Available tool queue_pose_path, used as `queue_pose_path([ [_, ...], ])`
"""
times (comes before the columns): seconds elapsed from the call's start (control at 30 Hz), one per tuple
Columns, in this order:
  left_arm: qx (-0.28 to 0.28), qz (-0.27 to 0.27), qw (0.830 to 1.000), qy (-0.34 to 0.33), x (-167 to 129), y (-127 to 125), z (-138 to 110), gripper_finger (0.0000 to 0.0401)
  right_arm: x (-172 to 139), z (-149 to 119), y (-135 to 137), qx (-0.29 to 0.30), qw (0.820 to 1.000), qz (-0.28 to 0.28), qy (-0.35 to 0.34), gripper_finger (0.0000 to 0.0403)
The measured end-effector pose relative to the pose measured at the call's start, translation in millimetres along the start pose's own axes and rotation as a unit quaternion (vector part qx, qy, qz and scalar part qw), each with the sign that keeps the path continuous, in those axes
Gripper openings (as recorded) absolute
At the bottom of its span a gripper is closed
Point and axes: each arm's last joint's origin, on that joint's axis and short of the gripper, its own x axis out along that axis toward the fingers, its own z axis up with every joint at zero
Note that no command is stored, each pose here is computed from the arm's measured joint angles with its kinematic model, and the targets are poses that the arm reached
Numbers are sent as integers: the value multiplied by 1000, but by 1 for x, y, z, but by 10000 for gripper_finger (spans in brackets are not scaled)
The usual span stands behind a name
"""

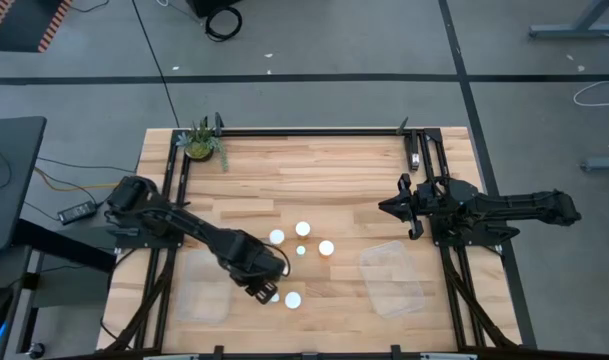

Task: Pick and place medicine bottles into bin by pill shape (circle, oval)
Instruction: Put the small blue pill bottle into the left transparent bin

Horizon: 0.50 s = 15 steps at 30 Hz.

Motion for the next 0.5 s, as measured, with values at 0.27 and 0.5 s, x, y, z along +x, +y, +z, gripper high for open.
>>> queue_pose_path([
  [0.27,-37,-17,999,5,-10,-4,-30,112,0,0,0,1,1000,0,0,47],
  [0.5,-58,8,998,16,-7,-2,-50,121,0,0,0,0,1000,0,0,47],
])
